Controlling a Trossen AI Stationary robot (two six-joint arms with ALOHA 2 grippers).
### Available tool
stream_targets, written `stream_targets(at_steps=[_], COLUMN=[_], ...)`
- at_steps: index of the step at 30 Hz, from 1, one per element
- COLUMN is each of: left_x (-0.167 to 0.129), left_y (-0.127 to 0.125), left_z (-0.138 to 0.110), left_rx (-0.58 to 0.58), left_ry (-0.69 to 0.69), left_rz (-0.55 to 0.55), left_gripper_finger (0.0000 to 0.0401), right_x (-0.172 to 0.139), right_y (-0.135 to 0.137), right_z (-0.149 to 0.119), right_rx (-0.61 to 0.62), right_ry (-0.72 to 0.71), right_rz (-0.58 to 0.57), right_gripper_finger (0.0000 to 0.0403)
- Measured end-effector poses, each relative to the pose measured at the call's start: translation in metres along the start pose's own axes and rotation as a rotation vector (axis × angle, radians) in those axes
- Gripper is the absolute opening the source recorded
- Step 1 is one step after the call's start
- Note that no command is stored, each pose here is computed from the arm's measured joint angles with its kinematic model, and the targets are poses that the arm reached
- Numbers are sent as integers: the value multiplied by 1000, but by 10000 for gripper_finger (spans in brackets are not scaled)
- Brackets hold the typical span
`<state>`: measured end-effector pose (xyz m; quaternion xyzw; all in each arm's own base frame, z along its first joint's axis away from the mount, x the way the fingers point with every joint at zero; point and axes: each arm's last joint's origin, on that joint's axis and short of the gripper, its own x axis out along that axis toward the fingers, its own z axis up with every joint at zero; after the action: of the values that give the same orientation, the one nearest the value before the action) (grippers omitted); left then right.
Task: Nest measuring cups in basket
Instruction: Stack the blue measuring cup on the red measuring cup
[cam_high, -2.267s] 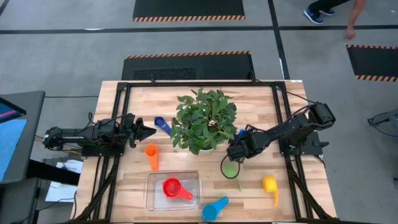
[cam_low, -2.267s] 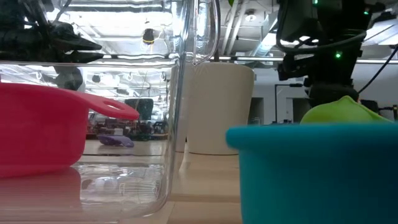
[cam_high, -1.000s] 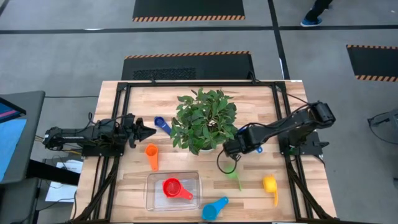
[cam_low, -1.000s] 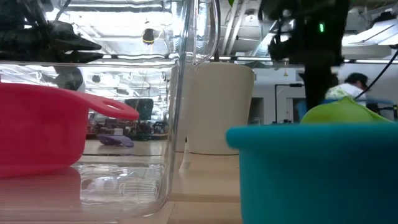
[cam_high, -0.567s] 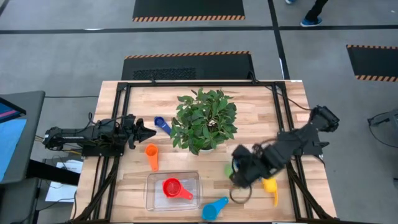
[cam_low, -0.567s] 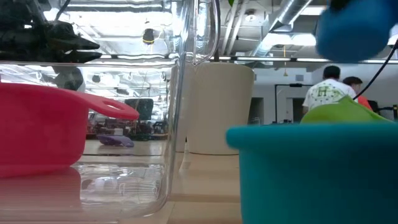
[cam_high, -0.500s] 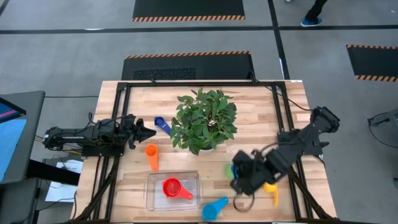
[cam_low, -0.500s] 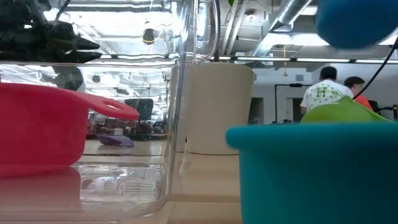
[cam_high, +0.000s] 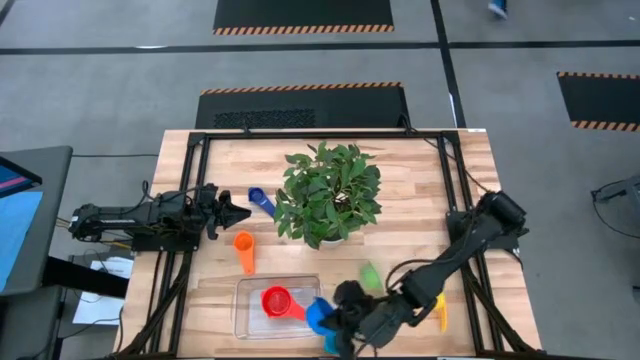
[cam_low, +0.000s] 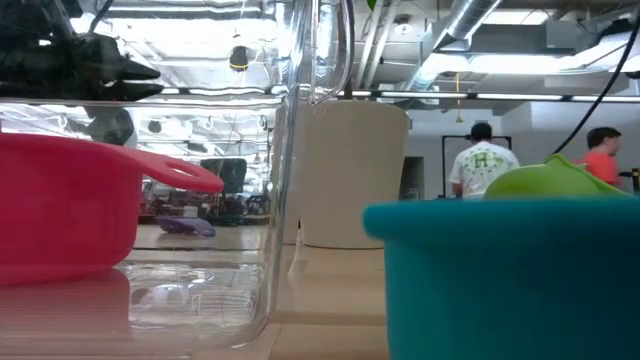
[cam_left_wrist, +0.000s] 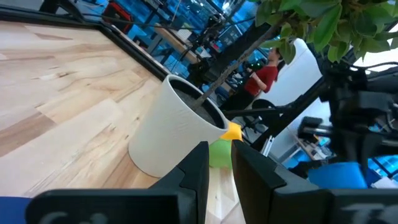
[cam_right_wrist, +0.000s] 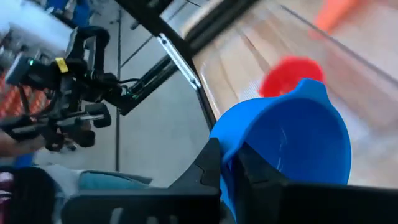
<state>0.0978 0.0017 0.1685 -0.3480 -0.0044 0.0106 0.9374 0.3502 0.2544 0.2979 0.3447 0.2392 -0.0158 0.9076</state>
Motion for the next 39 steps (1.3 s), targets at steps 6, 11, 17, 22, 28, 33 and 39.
stream_targets(at_steps=[6, 11, 17, 22, 28, 33, 39], left_x=[0, 0, 0, 0, 0, 0, 0], left_y=[0, 0, 0, 0, 0, 0, 0], left_z=[0, 0, 0, 0, 0, 0, 0], left_rx=[0, 19, 18, 18, 17, 16, 15], left_ry=[-1, -2, -2, -2, -2, -1, -1], left_rz=[3, 3, 3, 3, 3, 3, 3], left_gripper_finger=[59, 59, 59, 59, 59, 59, 59], right_x=[26, 55, 92, 117, 141, 145, 140], right_y=[9, 10, 8, 4, -10, -16, -20], right_z=[25, 34, 28, 28, 30, 28, 26], right_rx=[-235, -344, -397, -440, -391, -359, -335], right_ry=[-64, -85, -76, -75, -3, 32, 90], right_rz=[-4, -27, -53, -79, -84, -104, -152], right_gripper_finger=[18, 18, 18, 18, 18, 18, 18])
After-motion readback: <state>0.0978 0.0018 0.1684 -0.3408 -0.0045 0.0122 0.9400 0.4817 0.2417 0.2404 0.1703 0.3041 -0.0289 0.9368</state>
